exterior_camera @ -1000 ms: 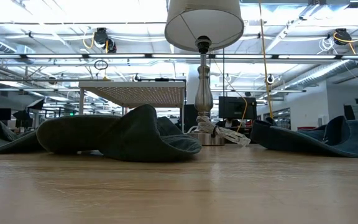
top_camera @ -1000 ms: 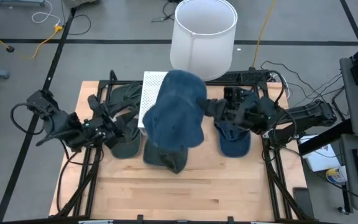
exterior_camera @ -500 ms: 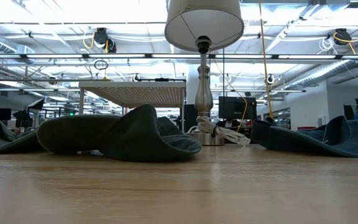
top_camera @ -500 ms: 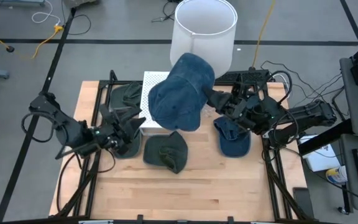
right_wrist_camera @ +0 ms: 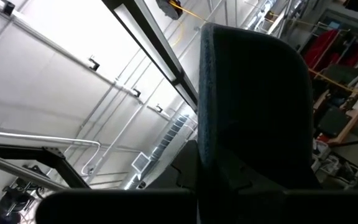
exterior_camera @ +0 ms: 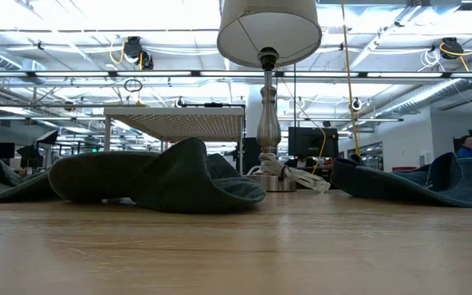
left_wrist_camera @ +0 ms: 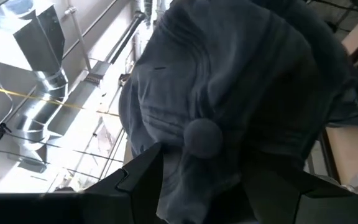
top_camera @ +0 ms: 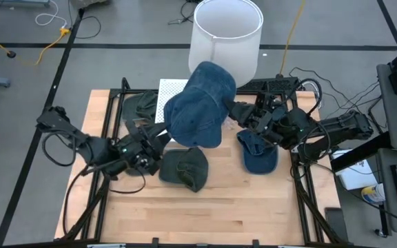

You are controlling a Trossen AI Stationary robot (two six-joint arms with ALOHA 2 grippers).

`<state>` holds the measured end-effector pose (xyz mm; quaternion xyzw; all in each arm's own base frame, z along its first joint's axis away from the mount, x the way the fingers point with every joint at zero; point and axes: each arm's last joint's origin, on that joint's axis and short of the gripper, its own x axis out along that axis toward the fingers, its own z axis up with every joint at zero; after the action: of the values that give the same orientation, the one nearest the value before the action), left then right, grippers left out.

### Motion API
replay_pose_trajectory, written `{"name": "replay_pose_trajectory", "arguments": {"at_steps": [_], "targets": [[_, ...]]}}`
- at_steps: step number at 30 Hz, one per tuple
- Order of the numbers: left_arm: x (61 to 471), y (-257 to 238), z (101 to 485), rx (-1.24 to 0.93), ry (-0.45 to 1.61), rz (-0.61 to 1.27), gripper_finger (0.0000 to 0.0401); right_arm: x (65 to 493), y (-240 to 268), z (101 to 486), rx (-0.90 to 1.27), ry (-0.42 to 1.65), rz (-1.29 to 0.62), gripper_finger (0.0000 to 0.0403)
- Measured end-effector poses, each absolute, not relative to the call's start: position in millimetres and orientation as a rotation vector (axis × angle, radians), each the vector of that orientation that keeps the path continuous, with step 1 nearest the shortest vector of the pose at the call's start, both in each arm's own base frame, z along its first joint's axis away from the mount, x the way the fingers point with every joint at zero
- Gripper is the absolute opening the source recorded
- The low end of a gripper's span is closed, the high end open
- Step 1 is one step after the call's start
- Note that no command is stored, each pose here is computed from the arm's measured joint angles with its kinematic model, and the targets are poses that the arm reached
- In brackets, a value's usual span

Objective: Pick & Place hat
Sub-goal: Put the bottom blue cap on the shelf

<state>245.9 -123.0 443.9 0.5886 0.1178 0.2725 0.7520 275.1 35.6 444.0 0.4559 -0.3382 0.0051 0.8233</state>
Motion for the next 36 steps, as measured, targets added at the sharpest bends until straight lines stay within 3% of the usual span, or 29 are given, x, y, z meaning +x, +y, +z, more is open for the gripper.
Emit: {"name": "replay_pose_trajectory", "arguments": {"at_steps": [10, 20, 25, 29, 36], "targets": [[244.9, -120.0, 453.1, 1.219, 0.170, 0.636, 0.0192, 275.7, 35.5, 443.2, 0.970, -0.711, 0.005, 0.0004], [243.7, -122.1, 453.1, 1.220, 0.172, 0.632, 0.0015, 276.0, 35.6, 442.8, 0.991, -0.707, 0.011, 0.0011], [240.6, -120.7, 457.6, 1.177, 0.145, 0.655, 0.0014, 278.0, 37.0, 440.7, 0.964, -0.660, 0.041, 0.0017], [230.9, -120.9, 470.3, 1.063, 0.030, 0.707, 0.0007, 278.2, 41.8, 440.4, 0.820, -0.627, 0.059, 0.0036], [211.7, -125.5, 486.2, 1.083, -0.059, 0.733, 0.0005, 279.2, 51.3, 435.0, 0.804, -0.574, -0.018, 0.0128]]}}
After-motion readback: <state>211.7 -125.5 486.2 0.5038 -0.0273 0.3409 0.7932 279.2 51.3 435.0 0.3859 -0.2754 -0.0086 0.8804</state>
